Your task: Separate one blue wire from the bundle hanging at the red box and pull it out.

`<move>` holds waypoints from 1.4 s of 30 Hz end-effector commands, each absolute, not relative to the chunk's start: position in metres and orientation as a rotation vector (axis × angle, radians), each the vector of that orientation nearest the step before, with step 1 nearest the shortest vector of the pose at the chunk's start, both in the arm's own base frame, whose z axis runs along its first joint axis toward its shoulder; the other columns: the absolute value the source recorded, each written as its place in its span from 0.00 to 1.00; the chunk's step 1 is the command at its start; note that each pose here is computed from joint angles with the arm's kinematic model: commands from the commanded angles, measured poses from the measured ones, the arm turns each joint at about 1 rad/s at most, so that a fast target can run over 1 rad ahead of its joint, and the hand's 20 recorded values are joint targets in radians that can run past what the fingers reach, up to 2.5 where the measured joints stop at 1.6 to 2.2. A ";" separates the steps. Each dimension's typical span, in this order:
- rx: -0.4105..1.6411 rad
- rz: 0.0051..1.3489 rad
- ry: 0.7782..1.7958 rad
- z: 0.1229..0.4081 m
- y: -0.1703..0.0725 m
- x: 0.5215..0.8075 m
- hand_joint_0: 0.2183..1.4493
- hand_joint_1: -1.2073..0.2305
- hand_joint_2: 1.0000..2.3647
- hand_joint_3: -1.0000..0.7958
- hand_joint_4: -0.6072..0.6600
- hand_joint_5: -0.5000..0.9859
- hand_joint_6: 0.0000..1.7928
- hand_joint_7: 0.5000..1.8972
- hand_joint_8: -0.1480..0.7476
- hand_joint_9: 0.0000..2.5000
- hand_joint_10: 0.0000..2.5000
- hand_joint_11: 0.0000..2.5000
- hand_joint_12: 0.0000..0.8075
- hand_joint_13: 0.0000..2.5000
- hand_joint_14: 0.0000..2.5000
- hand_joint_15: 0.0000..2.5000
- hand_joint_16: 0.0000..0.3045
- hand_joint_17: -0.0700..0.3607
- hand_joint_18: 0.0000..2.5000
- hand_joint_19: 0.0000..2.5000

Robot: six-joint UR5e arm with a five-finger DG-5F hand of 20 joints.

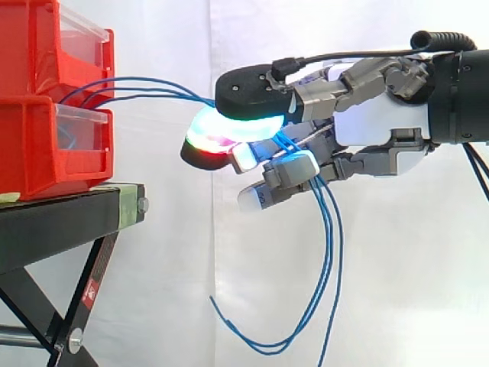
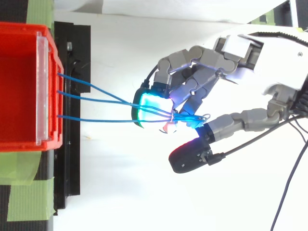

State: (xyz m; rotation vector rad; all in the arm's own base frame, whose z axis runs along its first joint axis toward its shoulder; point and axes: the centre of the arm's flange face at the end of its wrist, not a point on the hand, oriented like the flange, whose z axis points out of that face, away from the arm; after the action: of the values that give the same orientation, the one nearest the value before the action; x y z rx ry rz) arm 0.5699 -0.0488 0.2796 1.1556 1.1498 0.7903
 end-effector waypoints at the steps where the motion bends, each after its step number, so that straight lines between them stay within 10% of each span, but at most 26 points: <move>1: 1.157 0.789 1.148 0.280 -0.050 0.570 0.34 0.25 0.00 0.28 0.64 0.17 0.45 0.38 0.52 0.33 0.01 0.38 0.37 0.55 0.00 0.63 0.14 0.38 0.20 0.19; 11: 1.155 0.789 1.150 0.280 -0.049 0.570 0.30 0.49 0.00 0.31 0.65 0.19 0.44 0.40 0.56 0.39 0.01 0.37 0.37 0.59 0.01 0.63 0.15 0.41 0.23 0.21; 21: 1.146 0.776 1.156 0.280 -0.050 0.570 0.35 0.37 0.02 0.48 0.65 0.19 0.46 0.37 0.57 0.41 0.01 0.39 0.35 0.60 0.01 0.65 0.15 0.41 0.25 0.22; 42: 1.139 0.770 1.162 0.280 -0.051 0.570 0.44 0.16 0.01 0.39 0.61 0.16 0.47 0.40 0.47 0.30 0.01 0.39 0.38 0.54 0.00 0.66 0.13 0.37 0.21 0.19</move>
State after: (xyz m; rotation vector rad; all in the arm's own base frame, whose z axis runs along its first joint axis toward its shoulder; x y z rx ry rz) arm 0.5699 -0.0506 0.2799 1.1392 1.1608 0.7689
